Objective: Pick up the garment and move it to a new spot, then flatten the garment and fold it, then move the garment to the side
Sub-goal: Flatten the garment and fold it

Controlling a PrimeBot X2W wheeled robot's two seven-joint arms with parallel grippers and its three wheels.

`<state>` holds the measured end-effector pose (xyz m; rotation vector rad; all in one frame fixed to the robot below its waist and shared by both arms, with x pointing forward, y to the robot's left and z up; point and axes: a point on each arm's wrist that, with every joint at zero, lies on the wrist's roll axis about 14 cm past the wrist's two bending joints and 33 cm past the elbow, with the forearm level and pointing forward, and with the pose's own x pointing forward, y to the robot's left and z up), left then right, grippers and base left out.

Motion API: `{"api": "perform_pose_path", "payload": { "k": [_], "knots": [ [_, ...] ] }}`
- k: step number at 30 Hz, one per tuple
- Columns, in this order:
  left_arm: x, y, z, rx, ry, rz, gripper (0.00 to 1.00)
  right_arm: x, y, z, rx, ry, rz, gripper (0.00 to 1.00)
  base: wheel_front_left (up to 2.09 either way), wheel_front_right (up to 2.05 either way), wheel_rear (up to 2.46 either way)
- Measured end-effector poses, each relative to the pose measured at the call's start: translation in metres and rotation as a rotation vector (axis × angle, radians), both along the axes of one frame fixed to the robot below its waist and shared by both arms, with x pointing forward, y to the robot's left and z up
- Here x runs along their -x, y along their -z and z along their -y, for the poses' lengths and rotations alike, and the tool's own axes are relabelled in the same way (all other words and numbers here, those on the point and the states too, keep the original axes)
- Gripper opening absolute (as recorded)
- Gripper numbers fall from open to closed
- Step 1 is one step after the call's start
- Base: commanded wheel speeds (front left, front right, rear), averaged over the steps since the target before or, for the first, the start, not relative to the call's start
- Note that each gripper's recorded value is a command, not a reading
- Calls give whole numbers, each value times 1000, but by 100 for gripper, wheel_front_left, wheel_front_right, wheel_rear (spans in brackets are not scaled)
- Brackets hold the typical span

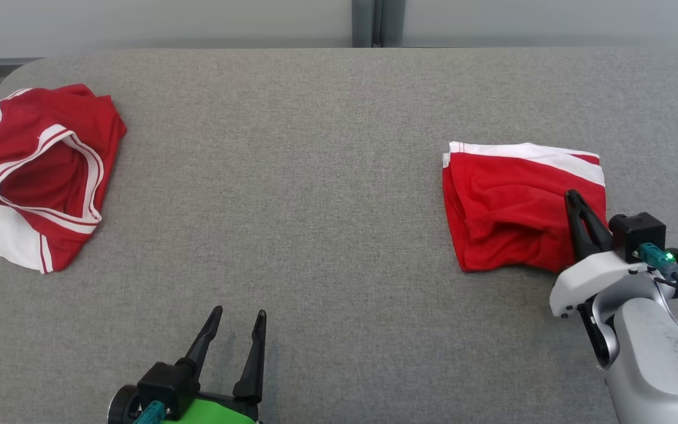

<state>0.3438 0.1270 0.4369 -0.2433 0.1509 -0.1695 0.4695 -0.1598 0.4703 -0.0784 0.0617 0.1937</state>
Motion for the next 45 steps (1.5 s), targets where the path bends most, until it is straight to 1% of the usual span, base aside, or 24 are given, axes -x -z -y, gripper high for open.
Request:
{"api": "perform_pose_path", "payload": {
  "k": [5, 9, 13, 18, 23, 24, 27, 34, 39, 43, 44, 45],
  "knots": [
    [-3, 1, -1, -2, -1, -2, 100, -14, 11, -15, 11, -5, -31, 0, 0, 0, 0],
    [-4, 2, 0, -4, 0, -5, 100, -22, 12, -28, 26, -28, -34, 0, 0, 0, 0],
    [-3, 3, -1, -3, -3, -10, 100, -15, 35, -45, 52, -78, -107, 0, 0, 0, 0],
    [-1, 1, -5, 0, -20, -6, 100, -6, 48, -66, 77, -151, -145, 0, 0, 0, 0],
    [-2, 1, -5, 1, -22, -4, 100, 9, 68, -65, 89, -169, -210, 0, 0, 0, 0],
    [-3, 1, -4, 2, -18, -5, 100, 14, 77, -64, 90, -171, -244, 0, 0, 0, 0],
    [-4, 1, -2, 3, -15, -6, 100, 19, 85, -65, 82, -169, -272, 0, 0, 0, 0],
    [-7, 1, -2, -1, -14, -2, 100, 26, 85, -77, 76, -207, -277, 0, 0, 0, 0],
    [-5, -3, -1, -1, -14, 8, 100, 39, 82, -90, 76, -257, -270, 0, 0, 0, 0],
    [-2, -5, 1, 5, -13, 13, 100, 45, 70, -91, 55, -264, -235, 0, 0, 0, 0],
    [-2, -5, 1, 5, -13, 15, 100, 46, 65, -91, 45, -260, -218, 2, 0, 0, 0],
    [-2, -7, 1, 6, -13, 20, 100, 45, 58, -89, 44, -260, -194, 38, 0, 0, 0]
  ]
}}
